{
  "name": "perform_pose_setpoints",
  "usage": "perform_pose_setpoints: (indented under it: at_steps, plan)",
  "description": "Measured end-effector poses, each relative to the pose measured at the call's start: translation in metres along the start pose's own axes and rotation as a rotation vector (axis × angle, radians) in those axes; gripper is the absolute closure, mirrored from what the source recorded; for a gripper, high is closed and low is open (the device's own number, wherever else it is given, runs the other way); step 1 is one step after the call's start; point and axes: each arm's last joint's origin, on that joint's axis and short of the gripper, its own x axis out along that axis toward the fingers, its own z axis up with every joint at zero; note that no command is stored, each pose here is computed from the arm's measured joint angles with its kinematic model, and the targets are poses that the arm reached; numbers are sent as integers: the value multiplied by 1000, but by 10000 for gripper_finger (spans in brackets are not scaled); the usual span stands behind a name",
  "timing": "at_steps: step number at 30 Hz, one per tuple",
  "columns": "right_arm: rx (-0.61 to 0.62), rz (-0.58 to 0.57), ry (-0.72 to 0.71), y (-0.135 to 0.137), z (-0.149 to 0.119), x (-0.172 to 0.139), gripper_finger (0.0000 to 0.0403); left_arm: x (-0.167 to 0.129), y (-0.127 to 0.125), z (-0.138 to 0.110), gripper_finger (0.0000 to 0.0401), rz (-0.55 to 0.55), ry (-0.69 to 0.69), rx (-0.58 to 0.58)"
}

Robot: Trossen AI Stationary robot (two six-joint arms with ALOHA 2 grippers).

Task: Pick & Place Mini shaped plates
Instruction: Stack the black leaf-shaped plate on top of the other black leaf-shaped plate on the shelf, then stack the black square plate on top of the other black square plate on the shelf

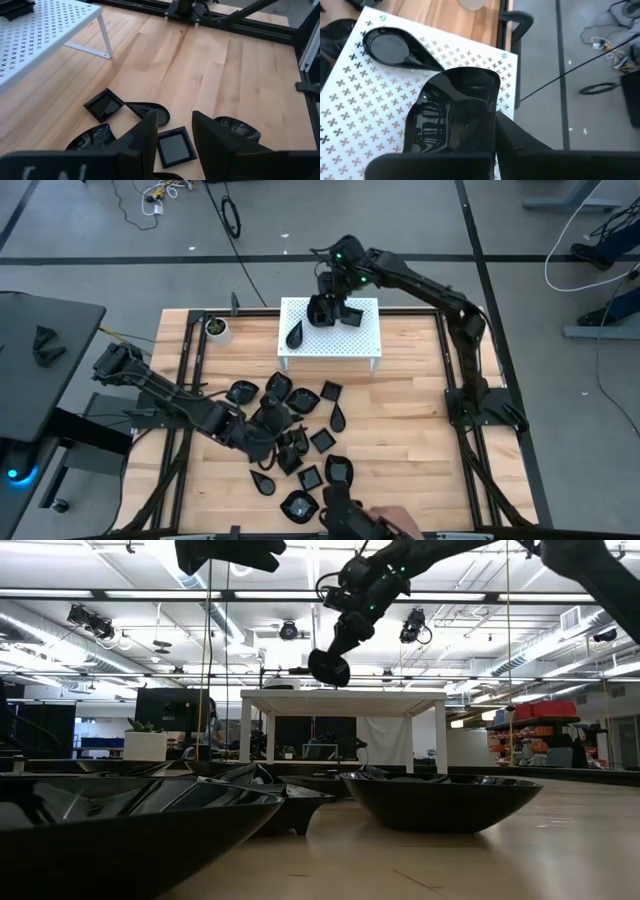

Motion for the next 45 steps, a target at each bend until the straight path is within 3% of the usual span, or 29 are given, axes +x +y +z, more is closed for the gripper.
perform_pose_setpoints:
  at_steps: [10,17,23,28,32,37,40,45]
  plan:
    - [25,27,35,1,-9,13,386,0,0,0,273,2,4,3]
    - [46,7,15,-1,-8,13,333,0,0,0,273,3,4,3]
    - [66,-49,5,-2,-1,-5,274,0,0,-1,273,4,6,5]
    - [194,-103,-42,13,21,-39,255,0,1,-2,273,11,18,16]
    - [236,4,-107,47,45,-67,266,-1,3,-7,273,30,58,20]
    - [123,166,-127,122,77,-85,302,-14,2,-28,273,81,173,4]
    - [47,258,-128,173,81,-88,327,-29,1,-43,273,139,232,-8]
    - [47,274,-117,255,65,-73,364,-52,-5,-69,273,193,206,-50]
